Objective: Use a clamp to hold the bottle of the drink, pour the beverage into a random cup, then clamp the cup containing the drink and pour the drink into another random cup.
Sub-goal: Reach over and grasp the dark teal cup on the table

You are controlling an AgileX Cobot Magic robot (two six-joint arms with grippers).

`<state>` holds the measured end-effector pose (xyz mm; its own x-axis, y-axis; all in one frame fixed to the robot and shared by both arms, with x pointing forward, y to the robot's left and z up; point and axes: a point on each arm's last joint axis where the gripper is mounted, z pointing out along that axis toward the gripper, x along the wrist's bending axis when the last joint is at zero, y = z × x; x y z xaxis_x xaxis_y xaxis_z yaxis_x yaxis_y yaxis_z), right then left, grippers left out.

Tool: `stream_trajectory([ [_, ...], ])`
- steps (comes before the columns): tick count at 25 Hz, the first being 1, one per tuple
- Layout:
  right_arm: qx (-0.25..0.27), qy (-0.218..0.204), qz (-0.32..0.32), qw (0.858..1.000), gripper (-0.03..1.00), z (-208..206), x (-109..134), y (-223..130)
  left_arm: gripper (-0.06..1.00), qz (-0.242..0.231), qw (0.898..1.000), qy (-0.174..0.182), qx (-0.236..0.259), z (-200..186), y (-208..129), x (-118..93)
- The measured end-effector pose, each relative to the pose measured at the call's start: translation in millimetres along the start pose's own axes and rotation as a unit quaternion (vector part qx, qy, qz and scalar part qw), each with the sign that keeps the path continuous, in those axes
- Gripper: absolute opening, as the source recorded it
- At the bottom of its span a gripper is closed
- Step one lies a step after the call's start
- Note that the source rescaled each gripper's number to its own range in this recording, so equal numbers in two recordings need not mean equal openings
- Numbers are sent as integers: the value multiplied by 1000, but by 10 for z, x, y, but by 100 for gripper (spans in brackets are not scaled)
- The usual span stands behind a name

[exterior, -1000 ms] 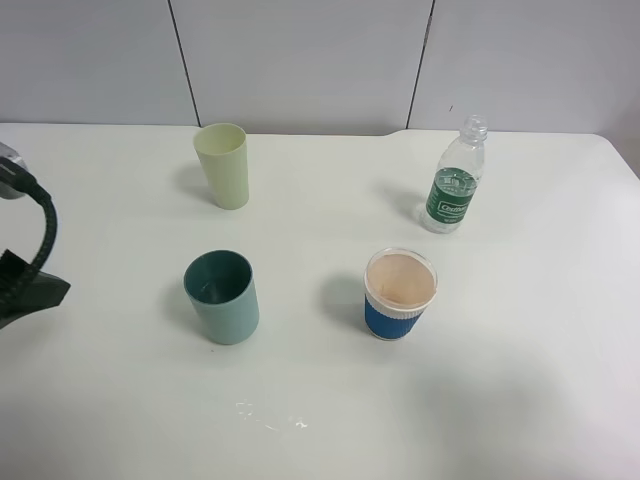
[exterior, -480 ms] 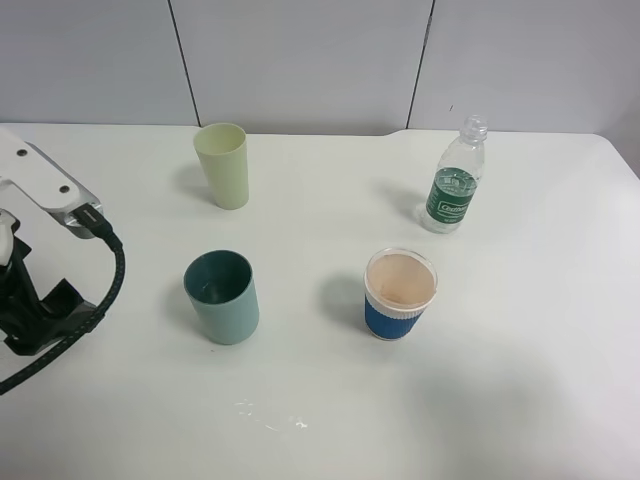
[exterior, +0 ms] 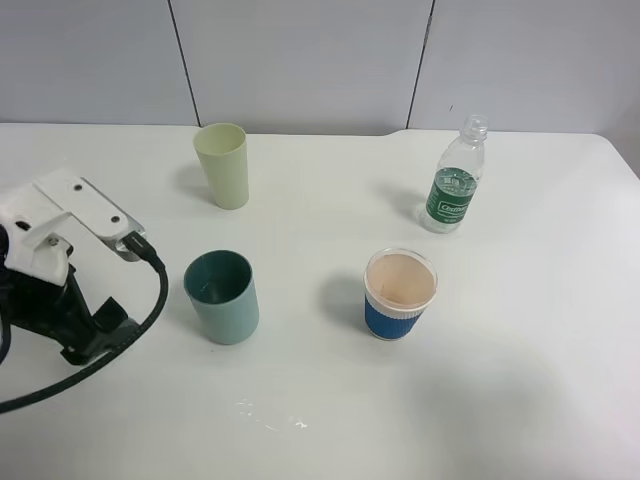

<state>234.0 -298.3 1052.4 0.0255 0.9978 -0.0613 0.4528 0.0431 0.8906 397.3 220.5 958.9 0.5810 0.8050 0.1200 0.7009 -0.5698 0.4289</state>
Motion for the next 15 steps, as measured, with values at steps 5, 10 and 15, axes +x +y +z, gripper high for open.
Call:
stream_trajectory([
  [5,0,0,0,1000,100,0,0,0,100,-2,1000,-6,-12,111,-171,-51],
  [10,0,0,0,1000,100,0,0,0,100,-31,998,-15,-52,177,-248,-93],
  [15,0,0,0,1000,100,0,0,0,100,-64,991,-15,-117,220,-291,-111],
])
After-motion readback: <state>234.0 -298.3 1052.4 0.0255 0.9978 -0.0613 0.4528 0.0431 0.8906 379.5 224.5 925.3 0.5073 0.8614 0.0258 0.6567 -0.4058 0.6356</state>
